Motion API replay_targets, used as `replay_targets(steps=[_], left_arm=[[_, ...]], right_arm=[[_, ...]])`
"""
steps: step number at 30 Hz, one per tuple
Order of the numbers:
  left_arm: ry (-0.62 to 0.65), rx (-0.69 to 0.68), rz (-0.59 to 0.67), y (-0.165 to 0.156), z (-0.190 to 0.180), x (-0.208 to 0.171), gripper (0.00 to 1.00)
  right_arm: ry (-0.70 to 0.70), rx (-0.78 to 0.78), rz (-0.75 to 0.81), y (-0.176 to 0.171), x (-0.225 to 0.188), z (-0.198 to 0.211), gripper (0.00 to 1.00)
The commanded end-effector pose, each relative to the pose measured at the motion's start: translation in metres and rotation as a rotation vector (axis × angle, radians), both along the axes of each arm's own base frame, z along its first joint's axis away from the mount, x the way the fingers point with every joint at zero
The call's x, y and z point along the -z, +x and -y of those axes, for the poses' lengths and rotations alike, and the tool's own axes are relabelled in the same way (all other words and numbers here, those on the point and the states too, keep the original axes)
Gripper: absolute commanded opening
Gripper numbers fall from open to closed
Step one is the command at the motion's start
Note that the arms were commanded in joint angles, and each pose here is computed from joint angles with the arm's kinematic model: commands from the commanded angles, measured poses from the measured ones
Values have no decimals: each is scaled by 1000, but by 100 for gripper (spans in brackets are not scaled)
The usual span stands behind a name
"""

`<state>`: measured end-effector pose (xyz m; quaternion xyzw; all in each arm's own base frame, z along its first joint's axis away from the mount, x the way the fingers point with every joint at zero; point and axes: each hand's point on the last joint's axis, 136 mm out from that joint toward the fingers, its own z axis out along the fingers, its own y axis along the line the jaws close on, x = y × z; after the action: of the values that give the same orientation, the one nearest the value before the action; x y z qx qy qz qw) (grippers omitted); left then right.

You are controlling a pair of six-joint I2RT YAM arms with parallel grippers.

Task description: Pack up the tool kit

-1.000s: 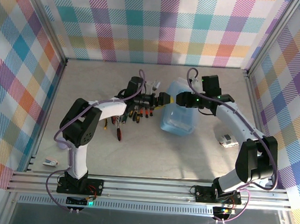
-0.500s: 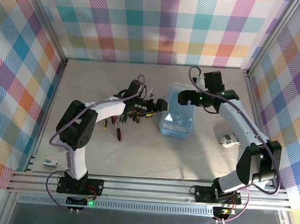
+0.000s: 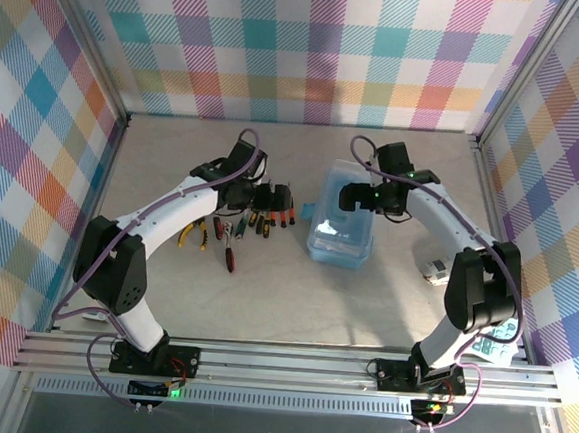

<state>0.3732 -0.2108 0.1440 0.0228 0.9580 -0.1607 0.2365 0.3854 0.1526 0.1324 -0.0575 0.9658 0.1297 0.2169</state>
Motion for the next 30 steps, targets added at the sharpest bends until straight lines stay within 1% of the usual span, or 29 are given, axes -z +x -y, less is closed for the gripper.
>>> replay_targets(steps=[1,4,9,12,15,18,23,27,30], left_arm=[[103,-35,-52,-13,-29,18,100],[108,-44,-66,-18,-36,24,100],[99,-46,-72,-21,-38,25,100],[76,-36,-65,-18,-33,21,100],[31,-16,-56,-13,-23,14,100],[-49,28,-38,-6,-5,2,100],[-286,133,-19,3,45,-22,100],[-409,202,5,7,82,-41,100],[-497,260,42,11,111,-58,100]], right_arm=[[10,22,-3,6,4,-4,99],[-4,25,-16,5,11,-2,90],[-11,14,-2,4,4,-1,76],[1,-7,25,5,-7,-2,71],[55,-49,64,6,-20,-7,69],[151,-99,114,5,-33,-12,68],[337,-140,185,4,-53,-9,67],[486,-150,220,4,-67,0,67],[572,-163,234,3,-76,5,66]])
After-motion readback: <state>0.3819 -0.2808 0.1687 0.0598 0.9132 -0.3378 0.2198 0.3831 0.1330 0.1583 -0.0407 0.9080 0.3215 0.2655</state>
